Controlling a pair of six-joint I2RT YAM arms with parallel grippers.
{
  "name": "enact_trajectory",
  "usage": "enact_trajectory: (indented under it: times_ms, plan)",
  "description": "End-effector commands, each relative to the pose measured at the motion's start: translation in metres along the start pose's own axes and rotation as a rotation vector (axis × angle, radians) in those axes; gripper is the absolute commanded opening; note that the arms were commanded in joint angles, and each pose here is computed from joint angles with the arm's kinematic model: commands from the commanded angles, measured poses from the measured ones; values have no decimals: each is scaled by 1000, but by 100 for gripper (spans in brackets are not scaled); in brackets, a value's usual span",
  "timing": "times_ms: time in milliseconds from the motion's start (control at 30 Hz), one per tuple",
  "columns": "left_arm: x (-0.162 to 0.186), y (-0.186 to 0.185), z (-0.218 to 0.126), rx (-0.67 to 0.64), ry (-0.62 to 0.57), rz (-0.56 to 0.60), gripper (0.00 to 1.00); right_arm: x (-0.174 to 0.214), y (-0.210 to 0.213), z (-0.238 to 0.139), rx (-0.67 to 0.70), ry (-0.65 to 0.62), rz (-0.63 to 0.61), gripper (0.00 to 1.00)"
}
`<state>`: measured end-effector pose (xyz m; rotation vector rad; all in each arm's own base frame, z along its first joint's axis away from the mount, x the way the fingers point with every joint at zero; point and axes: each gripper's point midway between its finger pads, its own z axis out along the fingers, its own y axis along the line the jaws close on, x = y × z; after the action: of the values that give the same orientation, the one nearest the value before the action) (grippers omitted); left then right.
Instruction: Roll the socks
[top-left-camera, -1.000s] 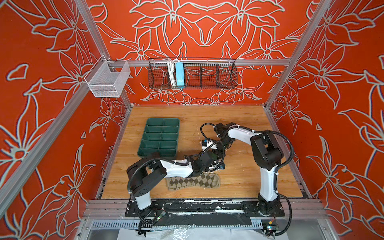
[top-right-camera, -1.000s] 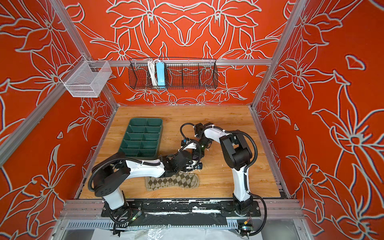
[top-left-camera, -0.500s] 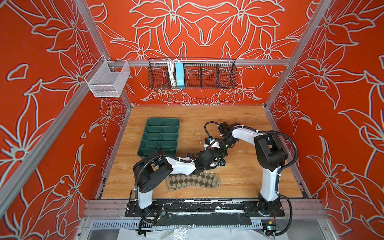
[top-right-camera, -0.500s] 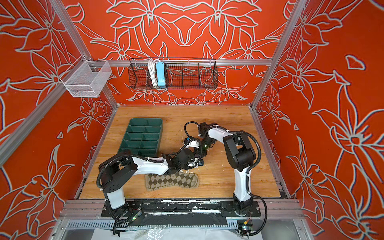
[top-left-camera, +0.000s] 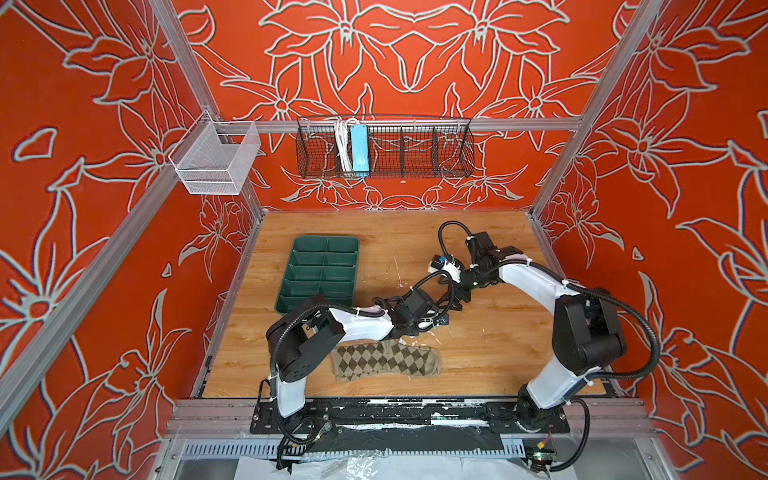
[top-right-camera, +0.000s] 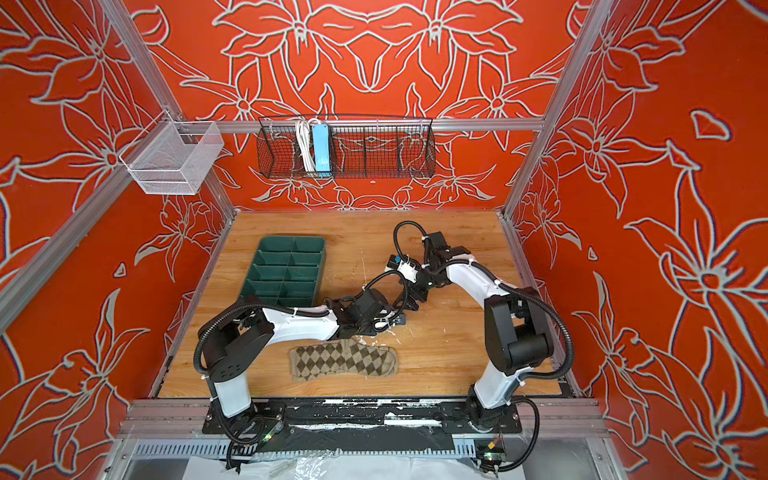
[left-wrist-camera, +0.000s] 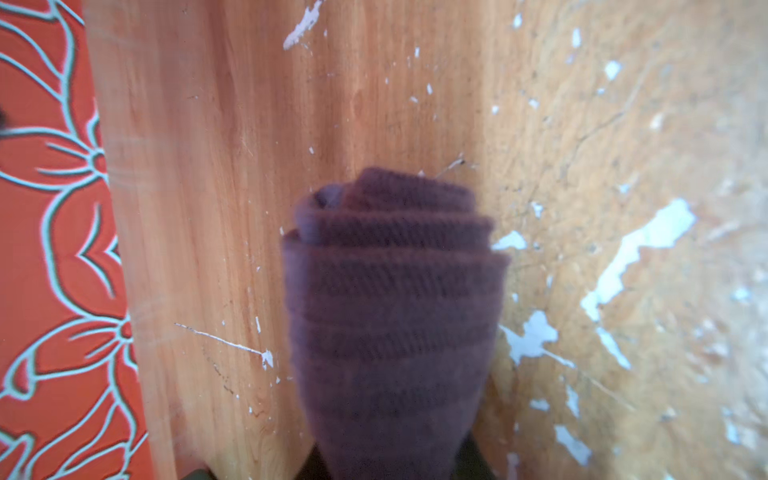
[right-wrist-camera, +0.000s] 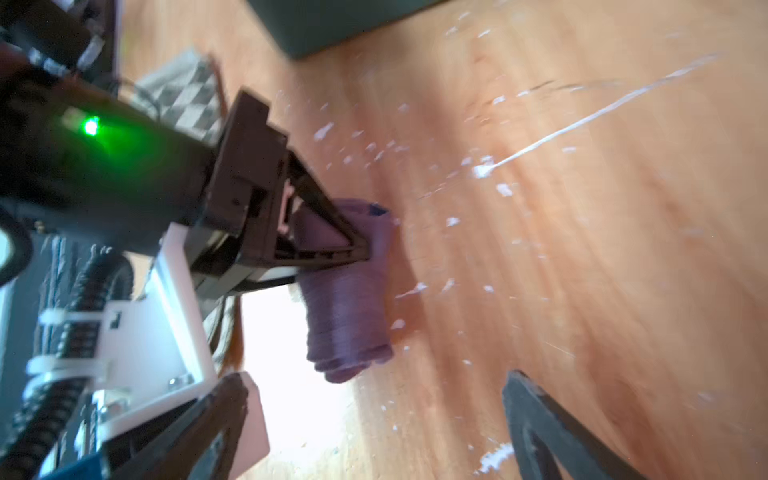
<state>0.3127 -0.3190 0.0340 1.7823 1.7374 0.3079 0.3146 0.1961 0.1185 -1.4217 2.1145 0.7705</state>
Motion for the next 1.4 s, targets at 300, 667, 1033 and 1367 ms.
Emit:
enact_trajectory:
  times_ms: [300,667,1033,1367]
  plan:
    - [37,-55,-10,644,171,-208,11,-56,-45,-149,688,-556,139,98]
    - [27,-50,-6,917,228,-393,14,-57,74,-103,338,-391,-267,93]
    - [26,-41,0,958,224,-448,16,-24,83,0,349,-50,-587,81]
    - [21,-33,-5,1059,194,-570,20,-2,51,43,393,98,-604,71]
